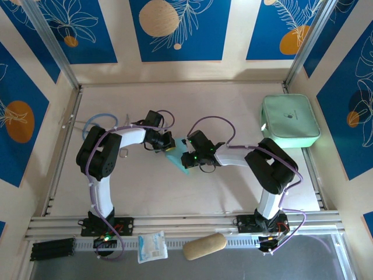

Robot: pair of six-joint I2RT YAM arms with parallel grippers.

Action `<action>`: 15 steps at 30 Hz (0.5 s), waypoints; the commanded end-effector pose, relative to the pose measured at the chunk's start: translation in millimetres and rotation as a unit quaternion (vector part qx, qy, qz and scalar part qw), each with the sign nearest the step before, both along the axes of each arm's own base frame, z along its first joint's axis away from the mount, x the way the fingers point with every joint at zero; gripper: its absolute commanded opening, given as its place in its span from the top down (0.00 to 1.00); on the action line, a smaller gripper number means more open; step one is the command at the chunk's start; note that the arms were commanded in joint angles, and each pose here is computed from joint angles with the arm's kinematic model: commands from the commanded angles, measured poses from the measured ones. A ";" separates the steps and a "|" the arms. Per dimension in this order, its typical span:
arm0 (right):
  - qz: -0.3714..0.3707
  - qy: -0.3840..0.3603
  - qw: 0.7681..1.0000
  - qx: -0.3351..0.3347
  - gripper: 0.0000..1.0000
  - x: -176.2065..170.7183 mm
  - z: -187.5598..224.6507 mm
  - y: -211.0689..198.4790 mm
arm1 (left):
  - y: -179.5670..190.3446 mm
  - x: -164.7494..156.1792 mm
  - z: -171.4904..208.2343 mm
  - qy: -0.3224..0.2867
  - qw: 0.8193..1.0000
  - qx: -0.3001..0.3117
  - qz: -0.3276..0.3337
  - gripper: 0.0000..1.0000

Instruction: Fold a paper plane with a square sheet of paper (pick it up from the middle)

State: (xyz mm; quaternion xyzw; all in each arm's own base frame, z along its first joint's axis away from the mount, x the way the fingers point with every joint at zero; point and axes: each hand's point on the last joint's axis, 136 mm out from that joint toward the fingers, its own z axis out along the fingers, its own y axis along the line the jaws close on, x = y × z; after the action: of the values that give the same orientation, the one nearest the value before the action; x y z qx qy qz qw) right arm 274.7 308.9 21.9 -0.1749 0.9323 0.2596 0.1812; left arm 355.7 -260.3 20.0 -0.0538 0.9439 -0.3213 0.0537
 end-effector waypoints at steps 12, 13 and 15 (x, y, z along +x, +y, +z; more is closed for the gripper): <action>0.000 0.005 1.000 -0.025 1.00 2.2 -5.0 1.4 | 6.5 -13.2 -23.1 0.032 0.999 0.033 -0.007 0.94; -0.002 0.008 1.000 -0.028 1.00 1.9 -6.4 0.5 | 6.1 -12.4 -21.8 0.031 0.999 0.032 -0.008 0.94; -0.005 0.009 0.999 -0.033 1.00 2.0 -7.8 -1.2 | 5.8 -11.8 -20.2 0.029 0.999 0.032 -0.008 0.94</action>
State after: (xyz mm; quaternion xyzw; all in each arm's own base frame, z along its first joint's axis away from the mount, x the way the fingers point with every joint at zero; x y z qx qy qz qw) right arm 278.1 308.9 19.7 -0.1729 0.9371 0.2448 0.1790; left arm 356.6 -261.6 20.1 -0.0529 0.9435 -0.3228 0.0528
